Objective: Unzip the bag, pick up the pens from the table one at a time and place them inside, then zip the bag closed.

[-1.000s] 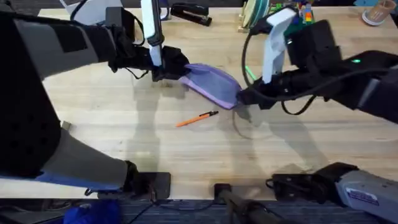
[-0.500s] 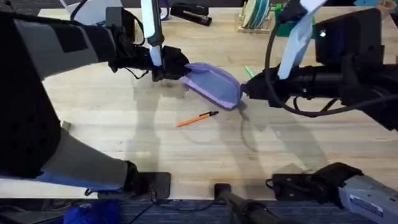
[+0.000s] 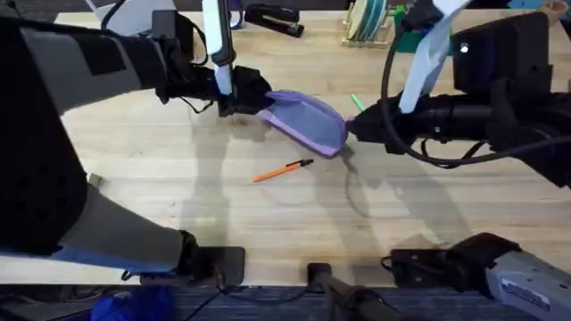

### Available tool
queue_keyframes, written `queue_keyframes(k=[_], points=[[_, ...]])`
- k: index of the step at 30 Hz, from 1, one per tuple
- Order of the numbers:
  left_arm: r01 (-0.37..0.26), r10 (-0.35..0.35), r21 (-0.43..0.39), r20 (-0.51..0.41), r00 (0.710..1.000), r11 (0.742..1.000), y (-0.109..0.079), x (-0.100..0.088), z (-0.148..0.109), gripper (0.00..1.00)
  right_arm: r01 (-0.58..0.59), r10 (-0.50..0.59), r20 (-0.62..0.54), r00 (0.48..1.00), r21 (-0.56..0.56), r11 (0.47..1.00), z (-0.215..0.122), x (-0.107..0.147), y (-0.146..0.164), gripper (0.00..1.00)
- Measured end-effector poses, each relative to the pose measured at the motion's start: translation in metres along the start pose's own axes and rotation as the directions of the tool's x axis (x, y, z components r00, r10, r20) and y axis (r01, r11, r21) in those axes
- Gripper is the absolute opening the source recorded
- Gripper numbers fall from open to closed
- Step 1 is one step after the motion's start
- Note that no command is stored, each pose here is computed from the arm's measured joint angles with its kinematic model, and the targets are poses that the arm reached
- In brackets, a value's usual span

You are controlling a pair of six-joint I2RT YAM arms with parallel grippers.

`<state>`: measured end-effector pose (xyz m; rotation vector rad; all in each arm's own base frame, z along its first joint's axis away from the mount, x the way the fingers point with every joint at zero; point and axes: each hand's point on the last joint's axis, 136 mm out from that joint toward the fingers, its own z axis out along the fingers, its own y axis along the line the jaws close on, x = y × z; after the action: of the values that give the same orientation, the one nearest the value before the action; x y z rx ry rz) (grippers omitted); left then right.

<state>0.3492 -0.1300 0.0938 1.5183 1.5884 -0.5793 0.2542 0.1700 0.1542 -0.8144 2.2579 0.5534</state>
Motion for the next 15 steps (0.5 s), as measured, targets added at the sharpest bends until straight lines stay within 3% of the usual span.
queue_keyframes(k=[15], points=[[-0.001,0.001,-0.002,-0.004,1.0,1.0,0.0,0.001,0.0,0.042,-0.047,0.047,0.039,0.998,0.006,0.999,0.021,-0.015,-0.011,0.032]])
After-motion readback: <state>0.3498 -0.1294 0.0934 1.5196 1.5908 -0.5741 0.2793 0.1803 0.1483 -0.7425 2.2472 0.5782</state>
